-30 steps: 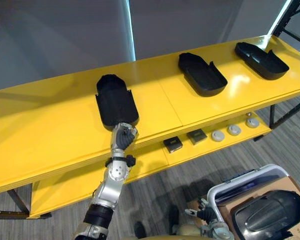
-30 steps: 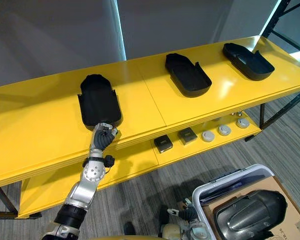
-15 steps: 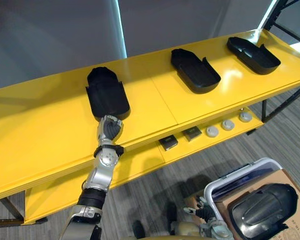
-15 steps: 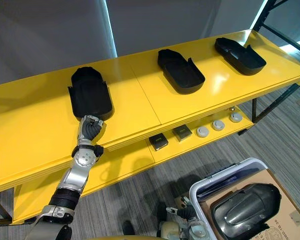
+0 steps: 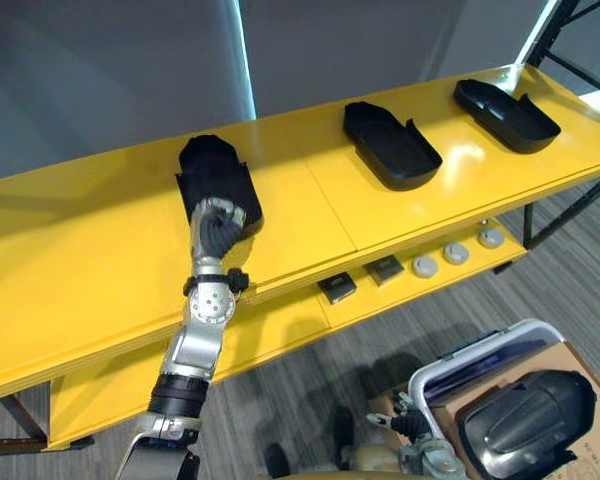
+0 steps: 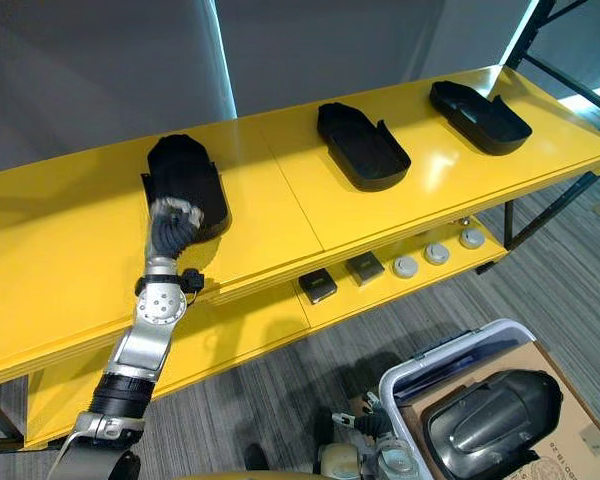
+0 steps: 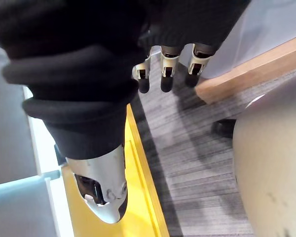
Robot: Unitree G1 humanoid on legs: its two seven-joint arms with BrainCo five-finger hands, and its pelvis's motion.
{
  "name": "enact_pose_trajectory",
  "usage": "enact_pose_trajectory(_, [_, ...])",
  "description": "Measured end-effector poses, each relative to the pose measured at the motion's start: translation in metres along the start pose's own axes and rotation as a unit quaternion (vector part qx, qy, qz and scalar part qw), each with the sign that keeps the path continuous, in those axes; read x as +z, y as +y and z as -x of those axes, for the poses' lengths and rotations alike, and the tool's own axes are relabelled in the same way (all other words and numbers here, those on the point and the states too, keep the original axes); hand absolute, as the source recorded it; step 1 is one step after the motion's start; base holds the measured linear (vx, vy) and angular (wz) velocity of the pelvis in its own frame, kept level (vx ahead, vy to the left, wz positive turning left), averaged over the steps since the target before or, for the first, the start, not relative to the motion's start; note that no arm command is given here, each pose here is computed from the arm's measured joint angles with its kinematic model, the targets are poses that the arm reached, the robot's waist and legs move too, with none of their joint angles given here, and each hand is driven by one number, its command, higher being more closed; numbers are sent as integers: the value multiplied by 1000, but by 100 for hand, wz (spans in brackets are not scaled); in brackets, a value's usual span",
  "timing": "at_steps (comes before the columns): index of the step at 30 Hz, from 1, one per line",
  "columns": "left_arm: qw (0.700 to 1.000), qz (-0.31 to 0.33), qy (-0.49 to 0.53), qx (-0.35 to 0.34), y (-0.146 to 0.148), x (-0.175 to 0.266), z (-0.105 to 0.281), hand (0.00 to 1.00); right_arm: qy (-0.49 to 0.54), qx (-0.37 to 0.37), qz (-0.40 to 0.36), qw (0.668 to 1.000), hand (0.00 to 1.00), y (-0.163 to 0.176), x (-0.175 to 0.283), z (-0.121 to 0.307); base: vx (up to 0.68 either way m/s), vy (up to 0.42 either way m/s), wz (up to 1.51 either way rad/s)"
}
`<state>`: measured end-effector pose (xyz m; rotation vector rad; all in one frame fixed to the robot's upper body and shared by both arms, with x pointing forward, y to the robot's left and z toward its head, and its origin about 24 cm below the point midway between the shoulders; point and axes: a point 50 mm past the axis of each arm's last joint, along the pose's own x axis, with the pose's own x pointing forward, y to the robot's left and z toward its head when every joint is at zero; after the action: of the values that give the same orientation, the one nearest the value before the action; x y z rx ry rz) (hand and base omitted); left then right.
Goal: Walk over and take plastic housings, then place them on the shelf
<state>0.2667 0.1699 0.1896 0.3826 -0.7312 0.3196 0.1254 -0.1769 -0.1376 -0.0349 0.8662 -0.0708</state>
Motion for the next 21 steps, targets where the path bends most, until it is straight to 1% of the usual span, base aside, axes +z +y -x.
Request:
enact_pose_trajectory(1, [999,10,-18,38,20,7,3,100,5,-2,-1,1000,0,-1,-1,-1,-14,15,31])
enact_pose_trajectory(3, [993,16,-19,117,59,7,13,100,13,-6,-2,1000,0,-4,-3,-1,-18,23,40])
enact_pose_trajectory(5, [985,15,1,174,84,-1,24,100,22,-8,-2,1000,0,-6,-7,-1,-27,21,37])
enact_pose_trajectory(7, [965,-10,58,255,117,-16,52,100,32,-11,0,999,0,-9,-11,0,-22,28,47])
enact_pose_trajectory(8, [959,-19,78,271,124,-21,62,100,32,-12,1,999,0,-8,-11,0,-1,31,34])
enact_pose_trajectory(10, [936,-46,162,311,141,-39,101,100,32,-12,1,999,0,-8,-11,0,12,22,24])
enact_pose_trajectory(11, [914,-49,230,330,148,-52,131,0,27,-12,-1,1000,0,-7,-8,-1,15,20,15])
enact_pose_trajectory(12, [905,-55,261,332,149,-57,145,0,24,-12,-4,1000,0,-6,-6,-1,21,25,9])
enact_pose_trajectory(13, [882,-68,330,328,150,-68,172,0,15,-10,-8,1000,0,-2,-1,-2,19,22,4])
enact_pose_trajectory(14, [870,-73,366,322,149,-74,185,0,11,-8,-7,1000,0,0,1,-2,0,0,0])
enact_pose_trajectory(16, [818,-80,487,297,141,-99,233,0,1,-1,-4,1000,0,5,6,-2,28,19,-7])
enact_pose_trajectory(17, [786,-86,551,268,134,-111,258,0,-7,6,0,1000,0,9,10,-3,29,18,-12])
enact_pose_trajectory(19, [736,-76,637,216,117,-123,297,0,-19,14,3,1000,0,14,15,-2,8,18,-14])
enact_pose_trajectory(21, [710,-55,680,177,101,-126,318,0,-20,16,-1,1000,0,17,15,-1,-3,13,-17])
